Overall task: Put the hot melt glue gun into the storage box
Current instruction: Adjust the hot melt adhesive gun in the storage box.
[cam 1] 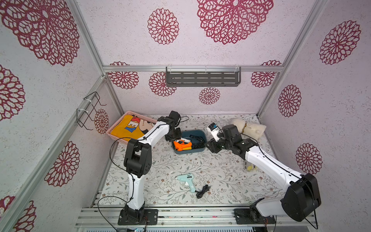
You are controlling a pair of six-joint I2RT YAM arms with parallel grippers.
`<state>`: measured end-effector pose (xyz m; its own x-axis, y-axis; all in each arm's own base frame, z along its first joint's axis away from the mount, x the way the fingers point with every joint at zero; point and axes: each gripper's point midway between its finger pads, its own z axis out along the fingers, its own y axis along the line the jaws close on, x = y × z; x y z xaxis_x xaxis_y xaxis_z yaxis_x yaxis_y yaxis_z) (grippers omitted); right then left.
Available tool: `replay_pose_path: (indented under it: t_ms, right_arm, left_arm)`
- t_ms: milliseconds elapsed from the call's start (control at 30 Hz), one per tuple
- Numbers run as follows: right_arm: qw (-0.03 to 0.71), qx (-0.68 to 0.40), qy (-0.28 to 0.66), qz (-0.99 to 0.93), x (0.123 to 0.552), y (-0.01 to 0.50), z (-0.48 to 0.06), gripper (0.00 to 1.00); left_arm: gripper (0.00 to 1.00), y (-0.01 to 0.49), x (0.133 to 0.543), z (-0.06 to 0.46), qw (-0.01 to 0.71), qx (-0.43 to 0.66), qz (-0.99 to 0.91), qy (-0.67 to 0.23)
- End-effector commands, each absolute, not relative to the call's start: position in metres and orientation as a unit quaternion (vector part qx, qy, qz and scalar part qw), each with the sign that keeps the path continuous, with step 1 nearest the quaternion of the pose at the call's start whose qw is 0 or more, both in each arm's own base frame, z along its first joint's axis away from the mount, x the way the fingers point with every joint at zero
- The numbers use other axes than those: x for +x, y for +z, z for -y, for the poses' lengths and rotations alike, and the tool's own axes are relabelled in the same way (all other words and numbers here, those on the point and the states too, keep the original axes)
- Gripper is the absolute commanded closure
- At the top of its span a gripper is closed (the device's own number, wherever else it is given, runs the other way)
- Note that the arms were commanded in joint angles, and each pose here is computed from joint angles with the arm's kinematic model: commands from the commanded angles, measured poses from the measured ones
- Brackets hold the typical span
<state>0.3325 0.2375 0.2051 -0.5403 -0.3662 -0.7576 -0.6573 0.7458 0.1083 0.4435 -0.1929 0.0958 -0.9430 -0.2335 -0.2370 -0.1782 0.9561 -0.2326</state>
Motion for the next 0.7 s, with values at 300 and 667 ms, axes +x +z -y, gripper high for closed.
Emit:
replay_pose_path:
  t_ms: [300,667]
  right_arm:
    - [0.404,-0.300,0.208,-0.839,0.341,0.231,-0.244,0.42]
    - [0.405,-0.300,0.206,-0.839,0.343,0.232,-0.244,0.42]
  left_arm:
    - [0.80,0.072,0.431,0.225,0.096,-0.089,-0.982,-0.132]
    - [0.82,0.048,0.434,0.238,0.081,-0.080,-0.985,-0.130]
